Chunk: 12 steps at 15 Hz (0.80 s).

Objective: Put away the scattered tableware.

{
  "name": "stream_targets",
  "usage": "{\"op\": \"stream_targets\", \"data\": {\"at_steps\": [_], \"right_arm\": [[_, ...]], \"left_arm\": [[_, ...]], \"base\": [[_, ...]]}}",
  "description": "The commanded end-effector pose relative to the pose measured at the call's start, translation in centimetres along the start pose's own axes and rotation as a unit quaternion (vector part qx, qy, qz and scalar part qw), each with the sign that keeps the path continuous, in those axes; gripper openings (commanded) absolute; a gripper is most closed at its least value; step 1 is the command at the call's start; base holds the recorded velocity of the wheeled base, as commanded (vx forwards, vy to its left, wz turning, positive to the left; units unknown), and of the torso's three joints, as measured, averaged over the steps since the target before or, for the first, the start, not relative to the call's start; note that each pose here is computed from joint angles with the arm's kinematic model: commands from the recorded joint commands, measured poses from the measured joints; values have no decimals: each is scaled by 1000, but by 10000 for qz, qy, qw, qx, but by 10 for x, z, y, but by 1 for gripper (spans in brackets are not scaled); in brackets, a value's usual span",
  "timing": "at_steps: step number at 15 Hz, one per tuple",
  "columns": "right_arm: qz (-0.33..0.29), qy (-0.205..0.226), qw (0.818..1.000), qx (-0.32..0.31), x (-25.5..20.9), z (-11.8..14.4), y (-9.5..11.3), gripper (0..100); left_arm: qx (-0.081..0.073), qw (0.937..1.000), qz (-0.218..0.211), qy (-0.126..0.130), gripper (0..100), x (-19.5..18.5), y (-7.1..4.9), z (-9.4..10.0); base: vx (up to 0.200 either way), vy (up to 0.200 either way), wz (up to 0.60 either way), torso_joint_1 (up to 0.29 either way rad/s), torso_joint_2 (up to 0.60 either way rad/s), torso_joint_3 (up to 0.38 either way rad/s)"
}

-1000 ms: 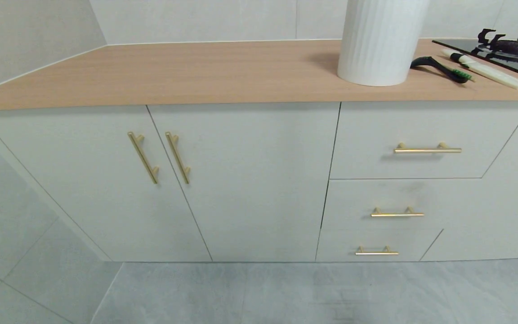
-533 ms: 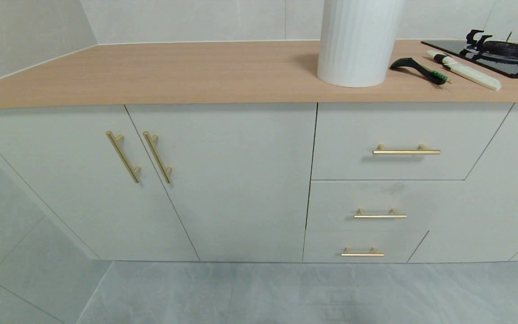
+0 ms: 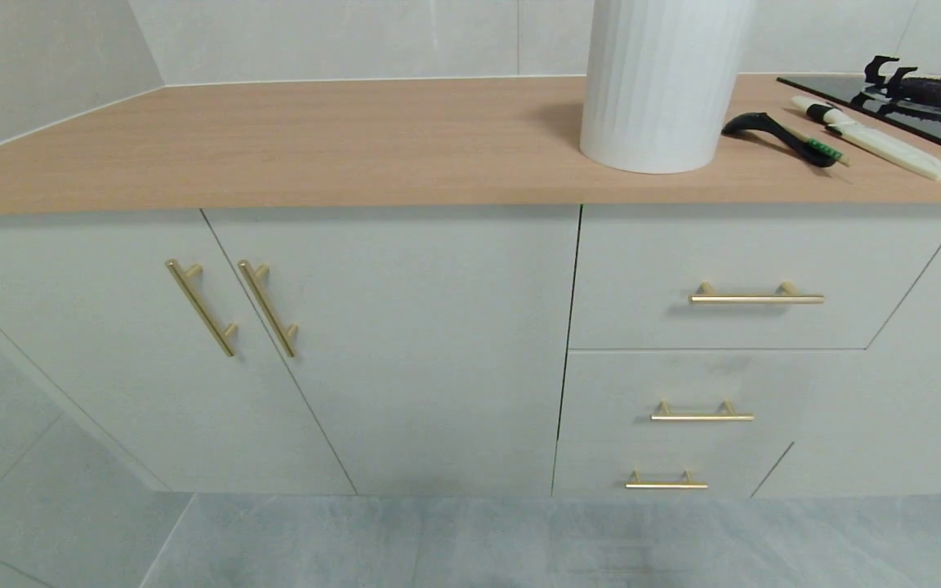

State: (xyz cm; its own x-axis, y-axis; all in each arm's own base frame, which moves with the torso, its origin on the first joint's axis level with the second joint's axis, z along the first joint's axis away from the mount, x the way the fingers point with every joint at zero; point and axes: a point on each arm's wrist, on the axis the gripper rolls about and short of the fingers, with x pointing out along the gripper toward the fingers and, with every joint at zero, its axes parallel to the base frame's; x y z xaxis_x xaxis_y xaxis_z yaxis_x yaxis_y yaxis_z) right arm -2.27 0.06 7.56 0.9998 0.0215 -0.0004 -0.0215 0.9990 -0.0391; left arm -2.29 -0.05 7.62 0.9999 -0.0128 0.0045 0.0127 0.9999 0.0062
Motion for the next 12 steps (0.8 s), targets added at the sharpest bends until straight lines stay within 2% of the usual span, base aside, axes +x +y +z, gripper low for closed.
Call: {"op": "stream_targets", "data": {"at_steps": [1,11,12], "right_arm": [[0,6,10000,4,0,0,0,100],[-39,-8,10000,-27,0,0,0,100],[-85,-214,9997,8,-2,9,-1,100]], "left_arm": [[-8,10000,2,7,100,0,0,0],[-8,10000,2,-1,100,0,0,0],[-8,10000,2,7,100,0,0,0]], "base": [[0,0,0,0,0,0],[0,0,0,0,0,0],[0,0,0,0,0,0]]}}
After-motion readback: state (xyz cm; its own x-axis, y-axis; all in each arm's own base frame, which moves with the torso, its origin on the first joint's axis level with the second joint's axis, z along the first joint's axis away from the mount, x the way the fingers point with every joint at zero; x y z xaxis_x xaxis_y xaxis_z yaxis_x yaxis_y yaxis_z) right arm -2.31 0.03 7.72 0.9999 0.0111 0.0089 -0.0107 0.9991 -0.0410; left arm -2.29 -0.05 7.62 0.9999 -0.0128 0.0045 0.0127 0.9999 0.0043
